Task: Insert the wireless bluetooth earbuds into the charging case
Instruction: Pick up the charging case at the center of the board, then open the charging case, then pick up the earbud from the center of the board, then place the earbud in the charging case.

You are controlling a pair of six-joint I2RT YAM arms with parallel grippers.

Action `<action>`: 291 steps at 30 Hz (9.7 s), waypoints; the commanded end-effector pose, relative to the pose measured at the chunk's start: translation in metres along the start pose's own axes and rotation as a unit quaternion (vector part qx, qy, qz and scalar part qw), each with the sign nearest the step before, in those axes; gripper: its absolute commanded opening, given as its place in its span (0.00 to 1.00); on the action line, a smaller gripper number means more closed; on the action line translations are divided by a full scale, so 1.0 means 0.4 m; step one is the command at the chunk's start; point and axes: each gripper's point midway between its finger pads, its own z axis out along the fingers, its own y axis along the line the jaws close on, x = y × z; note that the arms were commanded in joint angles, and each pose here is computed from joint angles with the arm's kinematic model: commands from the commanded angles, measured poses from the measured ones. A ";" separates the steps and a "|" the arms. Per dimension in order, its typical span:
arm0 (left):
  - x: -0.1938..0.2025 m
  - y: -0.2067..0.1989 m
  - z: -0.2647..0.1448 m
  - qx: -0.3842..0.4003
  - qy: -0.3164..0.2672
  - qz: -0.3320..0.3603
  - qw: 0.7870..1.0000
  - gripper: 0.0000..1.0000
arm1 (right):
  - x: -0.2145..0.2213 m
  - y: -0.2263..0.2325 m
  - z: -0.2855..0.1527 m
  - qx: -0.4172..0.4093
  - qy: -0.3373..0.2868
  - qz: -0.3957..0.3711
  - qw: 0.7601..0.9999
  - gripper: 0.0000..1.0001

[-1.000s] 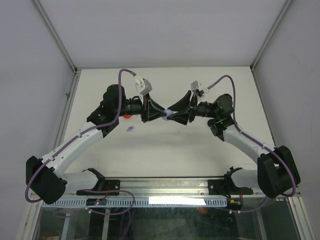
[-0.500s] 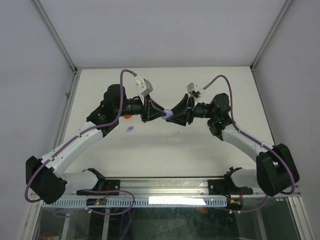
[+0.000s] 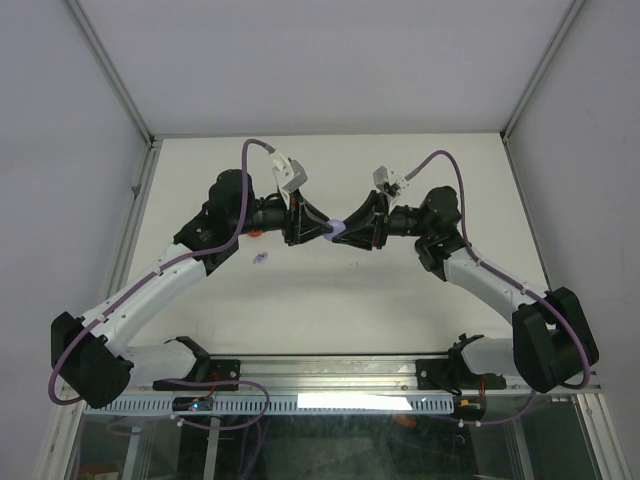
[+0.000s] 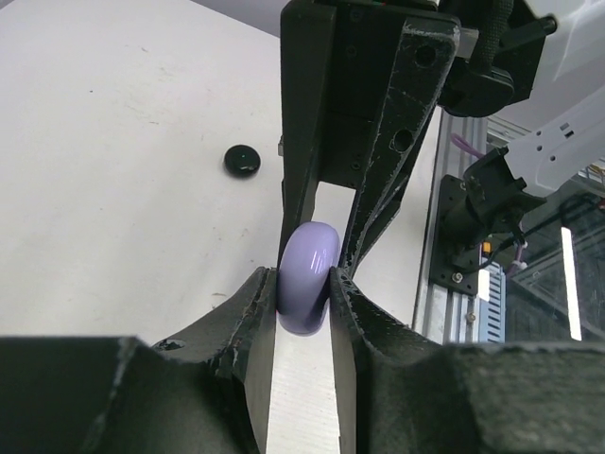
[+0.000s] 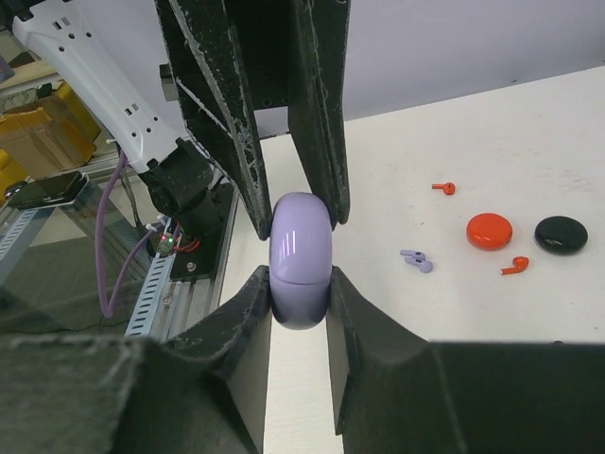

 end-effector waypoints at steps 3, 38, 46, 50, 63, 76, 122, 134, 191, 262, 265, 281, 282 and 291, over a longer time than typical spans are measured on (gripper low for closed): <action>-0.068 0.021 -0.012 -0.039 -0.042 -0.001 0.998 0.34 | -0.045 0.056 0.009 -0.040 -0.012 -0.062 0.997 0.00; 0.109 0.226 -0.215 -0.360 0.014 -0.162 0.919 0.87 | 0.053 -0.027 -0.040 0.110 0.016 -0.065 0.992 0.00; 0.307 0.309 -0.310 -0.503 0.124 -0.226 0.825 0.85 | 0.094 -0.019 -0.054 0.114 0.030 -0.045 0.992 0.00; 0.371 0.347 -0.318 -0.517 0.158 -0.247 0.804 0.78 | 0.097 -0.018 -0.054 0.114 0.030 -0.044 0.992 0.00; 0.514 0.438 -0.290 -0.506 0.265 -0.254 0.781 0.53 | 0.108 -0.037 -0.066 0.133 0.035 -0.073 0.988 0.00; 0.510 0.470 -0.211 -0.457 0.301 -0.223 0.807 0.41 | 0.118 -0.034 -0.059 0.123 0.037 -0.066 0.990 0.01; 0.609 0.429 -0.235 -0.481 0.389 -0.235 0.750 0.37 | 0.120 -0.025 -0.057 0.112 0.037 -0.056 0.991 0.03; 0.649 0.419 -0.265 -0.505 0.421 -0.236 0.715 0.37 | 0.119 -0.020 -0.056 0.108 0.034 -0.057 0.992 0.04; 0.328 0.433 -0.120 -0.366 -0.016 -0.334 0.868 0.00 | 0.128 0.011 -0.014 0.068 0.031 -0.052 0.996 0.04; -0.087 0.015 0.033 -0.231 -0.222 -0.115 0.940 0.00 | -0.053 -0.039 -0.038 0.173 -0.134 -0.174 0.960 0.04; -0.078 0.011 0.043 -0.237 -0.213 -0.112 0.941 0.00 | -0.053 -0.040 -0.037 0.173 -0.134 -0.174 0.960 0.04; -0.048 0.034 0.054 -0.278 -0.184 -0.121 0.935 0.32 | -0.047 -0.049 -0.042 0.184 -0.132 -0.170 0.959 0.04; -0.054 0.033 0.051 -0.279 -0.187 -0.124 0.934 0.34 | -0.045 -0.051 -0.043 0.186 -0.130 -0.169 0.959 0.04; -0.089 0.045 -0.006 -0.316 -0.198 -0.134 0.918 0.53 | -0.025 -0.065 -0.053 0.203 -0.121 -0.162 0.958 0.03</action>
